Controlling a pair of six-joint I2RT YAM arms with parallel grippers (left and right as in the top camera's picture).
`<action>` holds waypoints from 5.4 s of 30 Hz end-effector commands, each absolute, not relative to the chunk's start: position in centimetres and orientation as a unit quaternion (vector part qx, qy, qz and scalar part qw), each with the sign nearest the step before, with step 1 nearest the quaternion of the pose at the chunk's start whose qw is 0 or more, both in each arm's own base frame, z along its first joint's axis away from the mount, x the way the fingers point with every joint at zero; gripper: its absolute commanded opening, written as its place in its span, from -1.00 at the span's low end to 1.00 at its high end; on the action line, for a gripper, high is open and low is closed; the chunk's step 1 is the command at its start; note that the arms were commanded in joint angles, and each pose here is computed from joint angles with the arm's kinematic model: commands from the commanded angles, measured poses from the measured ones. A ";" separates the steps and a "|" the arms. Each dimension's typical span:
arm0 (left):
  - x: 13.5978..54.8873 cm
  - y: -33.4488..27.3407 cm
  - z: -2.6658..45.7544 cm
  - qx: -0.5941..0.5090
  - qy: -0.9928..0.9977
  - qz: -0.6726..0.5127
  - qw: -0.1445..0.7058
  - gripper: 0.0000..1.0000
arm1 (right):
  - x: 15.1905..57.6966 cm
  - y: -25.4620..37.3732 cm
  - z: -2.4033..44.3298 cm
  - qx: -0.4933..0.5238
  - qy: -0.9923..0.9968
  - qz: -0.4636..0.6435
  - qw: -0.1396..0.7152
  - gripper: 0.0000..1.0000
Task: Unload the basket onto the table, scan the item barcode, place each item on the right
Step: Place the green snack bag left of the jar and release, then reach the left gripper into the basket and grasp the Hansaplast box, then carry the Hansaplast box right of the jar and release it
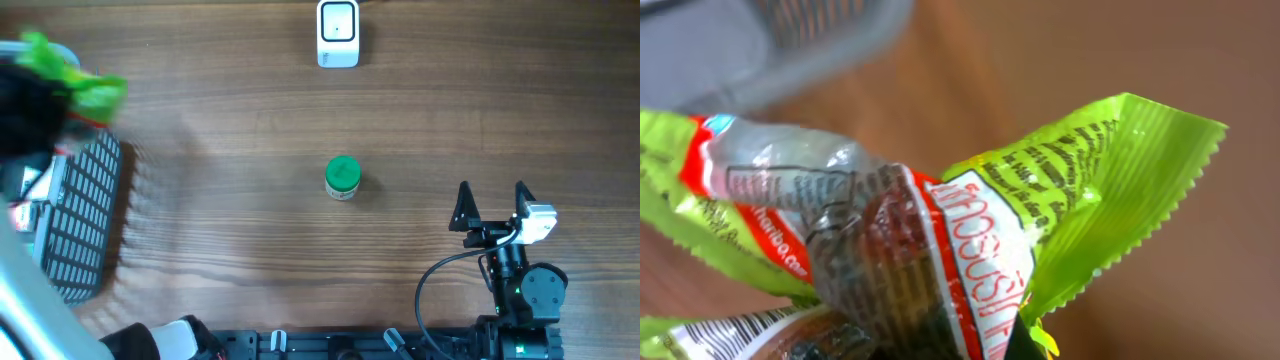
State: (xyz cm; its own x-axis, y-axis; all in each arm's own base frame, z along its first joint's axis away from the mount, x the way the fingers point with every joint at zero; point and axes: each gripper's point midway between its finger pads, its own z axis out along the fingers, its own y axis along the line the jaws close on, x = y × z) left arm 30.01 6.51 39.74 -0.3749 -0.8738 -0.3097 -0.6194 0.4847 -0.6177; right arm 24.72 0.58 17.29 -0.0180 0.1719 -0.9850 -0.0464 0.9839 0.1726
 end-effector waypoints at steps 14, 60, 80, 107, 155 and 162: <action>29.3 -12.5 10.1 -0.246 0.966 -0.068 0.041 -0.92 | 24.7 0.5 17.4 0.051 0.706 0.080 0.701 1.00; 28.6 25.5 37.9 -0.434 0.822 0.145 0.338 1.00 | 24.7 0.5 17.4 0.051 0.706 0.080 0.701 0.99; 31.9 28.4 16.8 -0.225 0.947 0.131 0.186 1.00 | 24.7 0.5 17.4 0.051 0.706 0.080 0.701 0.99; 34.6 31.9 3.1 -0.145 0.976 0.057 0.152 1.00 | 24.7 0.5 17.4 0.051 0.706 0.080 0.701 0.99; 35.7 14.1 39.6 -0.075 0.819 -0.142 0.551 0.08 | 24.7 0.5 17.4 0.051 0.706 0.080 0.701 0.99; 34.4 -7.1 41.9 0.153 0.786 -0.345 0.489 0.08 | 24.7 0.5 17.4 0.051 0.706 0.080 0.701 0.99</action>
State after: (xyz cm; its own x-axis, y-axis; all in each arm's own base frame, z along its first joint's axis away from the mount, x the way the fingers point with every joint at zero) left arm 35.47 2.54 42.08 -0.3959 -0.1593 -0.9044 0.3337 0.8926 -0.3032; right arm 24.72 0.55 17.28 -0.0185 0.1719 -0.9849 -0.0452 0.9840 0.1726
